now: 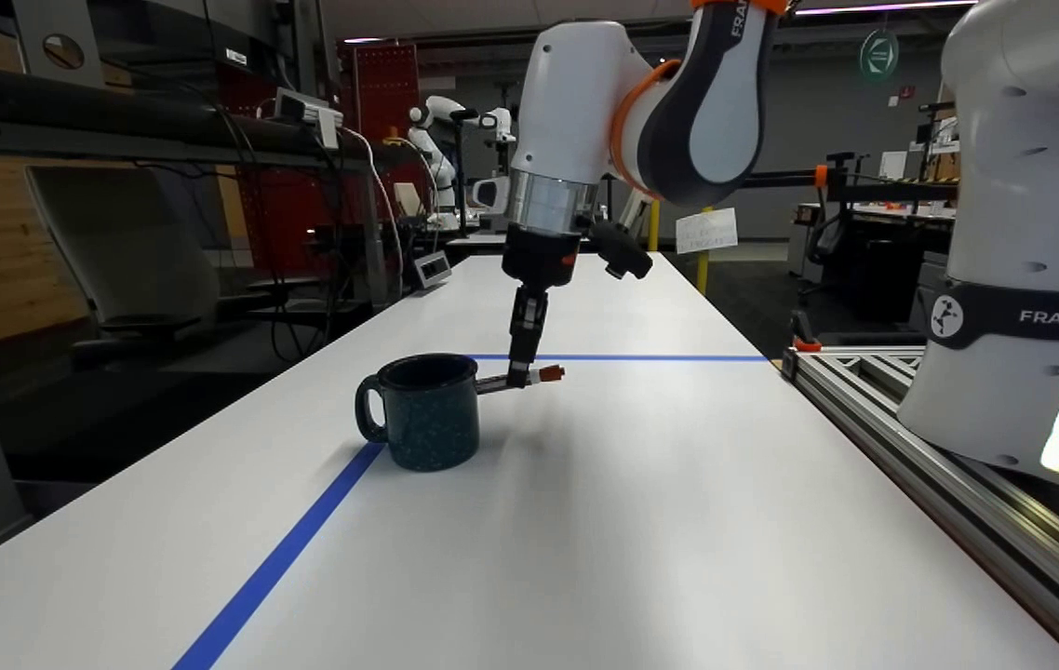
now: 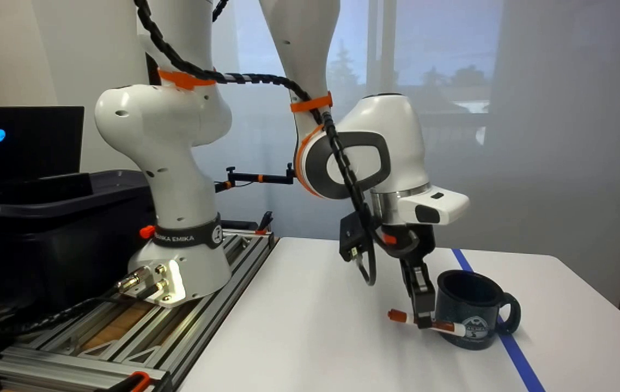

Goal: Pick up the marker from the cup and put it on the table

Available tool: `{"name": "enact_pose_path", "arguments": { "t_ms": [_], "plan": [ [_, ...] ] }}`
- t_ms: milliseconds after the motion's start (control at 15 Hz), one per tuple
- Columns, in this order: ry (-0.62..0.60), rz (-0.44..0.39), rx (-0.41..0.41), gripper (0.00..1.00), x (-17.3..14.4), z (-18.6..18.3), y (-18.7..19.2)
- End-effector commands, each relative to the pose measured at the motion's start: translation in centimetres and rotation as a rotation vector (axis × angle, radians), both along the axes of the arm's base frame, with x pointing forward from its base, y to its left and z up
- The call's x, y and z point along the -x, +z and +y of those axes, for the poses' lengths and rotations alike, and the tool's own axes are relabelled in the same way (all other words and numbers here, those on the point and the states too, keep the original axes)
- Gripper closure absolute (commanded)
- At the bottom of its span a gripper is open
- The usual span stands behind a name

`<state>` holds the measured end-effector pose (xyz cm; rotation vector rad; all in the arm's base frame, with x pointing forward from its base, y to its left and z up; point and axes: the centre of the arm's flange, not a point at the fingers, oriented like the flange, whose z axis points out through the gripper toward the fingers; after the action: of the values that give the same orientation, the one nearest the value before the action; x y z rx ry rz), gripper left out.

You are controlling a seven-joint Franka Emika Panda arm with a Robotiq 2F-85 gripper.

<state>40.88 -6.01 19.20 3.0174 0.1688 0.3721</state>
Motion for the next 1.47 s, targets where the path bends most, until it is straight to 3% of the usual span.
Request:
{"name": "enact_pose_path", "arguments": {
  "t_ms": [0,333,400,533,800,933,1200,1400],
  "plan": [
    [0.034,0.016,-0.028,0.95,0.4,-1.0,-1.5],
    [0.071,0.091,-0.067,0.94,0.6,-1.2,-3.9],
    [0.093,0.099,-0.072,0.55,0.4,-1.1,-4.3],
    [0.148,0.133,-0.091,0.49,0.4,0.0,-4.0],
    [0.212,0.207,-0.101,0.19,0.3,2.4,-0.7],
    [0.187,0.243,-0.112,0.03,0.3,3.5,1.3],
    [0.116,0.282,-0.165,0.0,-0.3,5.3,5.8],
    [-0.021,0.325,-0.196,0.0,-1.6,6.3,8.5]
  ]
}}
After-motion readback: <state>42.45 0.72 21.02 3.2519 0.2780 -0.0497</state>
